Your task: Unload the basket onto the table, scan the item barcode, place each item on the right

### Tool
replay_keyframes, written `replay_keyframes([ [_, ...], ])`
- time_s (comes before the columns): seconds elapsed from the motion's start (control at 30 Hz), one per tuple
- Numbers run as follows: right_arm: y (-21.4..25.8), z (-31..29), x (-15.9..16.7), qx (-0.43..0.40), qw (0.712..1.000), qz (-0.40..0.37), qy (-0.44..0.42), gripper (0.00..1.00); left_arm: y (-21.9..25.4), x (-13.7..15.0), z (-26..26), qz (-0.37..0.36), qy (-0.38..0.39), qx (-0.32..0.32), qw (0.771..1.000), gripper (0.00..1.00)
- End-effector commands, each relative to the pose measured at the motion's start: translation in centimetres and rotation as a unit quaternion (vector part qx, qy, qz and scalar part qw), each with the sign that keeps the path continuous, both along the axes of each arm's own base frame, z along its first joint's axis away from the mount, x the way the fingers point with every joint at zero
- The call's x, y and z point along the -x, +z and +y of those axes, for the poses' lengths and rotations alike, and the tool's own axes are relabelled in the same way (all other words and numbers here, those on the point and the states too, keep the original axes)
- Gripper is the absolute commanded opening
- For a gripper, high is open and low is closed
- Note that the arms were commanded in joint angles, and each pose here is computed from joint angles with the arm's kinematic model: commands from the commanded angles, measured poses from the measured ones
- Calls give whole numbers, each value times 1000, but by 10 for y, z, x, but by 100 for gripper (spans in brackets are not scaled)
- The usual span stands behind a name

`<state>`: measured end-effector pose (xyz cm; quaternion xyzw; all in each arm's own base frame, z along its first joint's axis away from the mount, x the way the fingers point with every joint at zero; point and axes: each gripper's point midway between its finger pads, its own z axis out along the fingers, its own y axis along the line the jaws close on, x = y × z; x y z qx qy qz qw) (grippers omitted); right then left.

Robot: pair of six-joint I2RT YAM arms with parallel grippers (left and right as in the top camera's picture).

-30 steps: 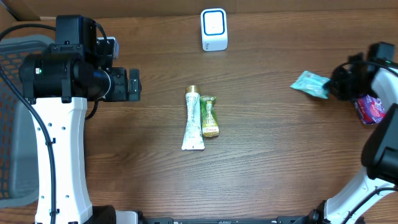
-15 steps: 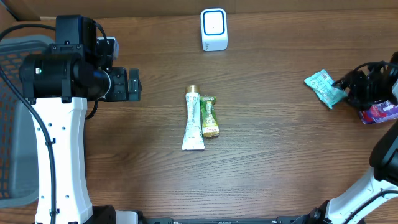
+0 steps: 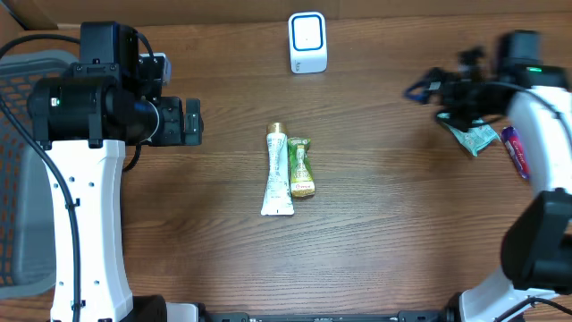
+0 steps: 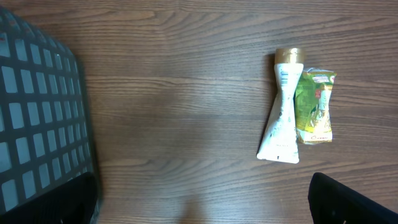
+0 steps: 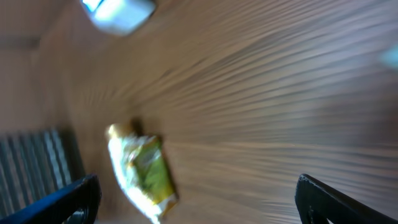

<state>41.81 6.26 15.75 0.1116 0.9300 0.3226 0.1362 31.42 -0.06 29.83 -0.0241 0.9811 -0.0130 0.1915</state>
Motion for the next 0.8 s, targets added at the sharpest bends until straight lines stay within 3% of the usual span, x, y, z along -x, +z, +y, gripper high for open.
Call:
replay_keyframes([
  [0.0,-6,60,11,-2,997,-5,74,100,-1,-2,0,1,-10,-1,1000,100],
  [0.07,-15,94,20,15,993,-10,112,100,-1,-2,0,1,-10,-1,1000,100],
  [0.2,-39,143,34,71,990,8,125,86,-1,-2,0,1,-10,-1,1000,99],
  [0.3,-53,172,44,114,984,3,135,75,-1,-2,0,1,-10,-1,1000,100],
  [0.4,-67,191,51,163,976,-11,144,56,-1,-2,0,1,-10,-1,1000,100],
  [0.53,-87,204,52,218,968,-21,126,49,-1,-2,0,1,-10,-1,1000,100],
  [0.77,-120,205,62,257,956,5,140,47,-1,-2,0,2,-10,-1,1000,100],
])
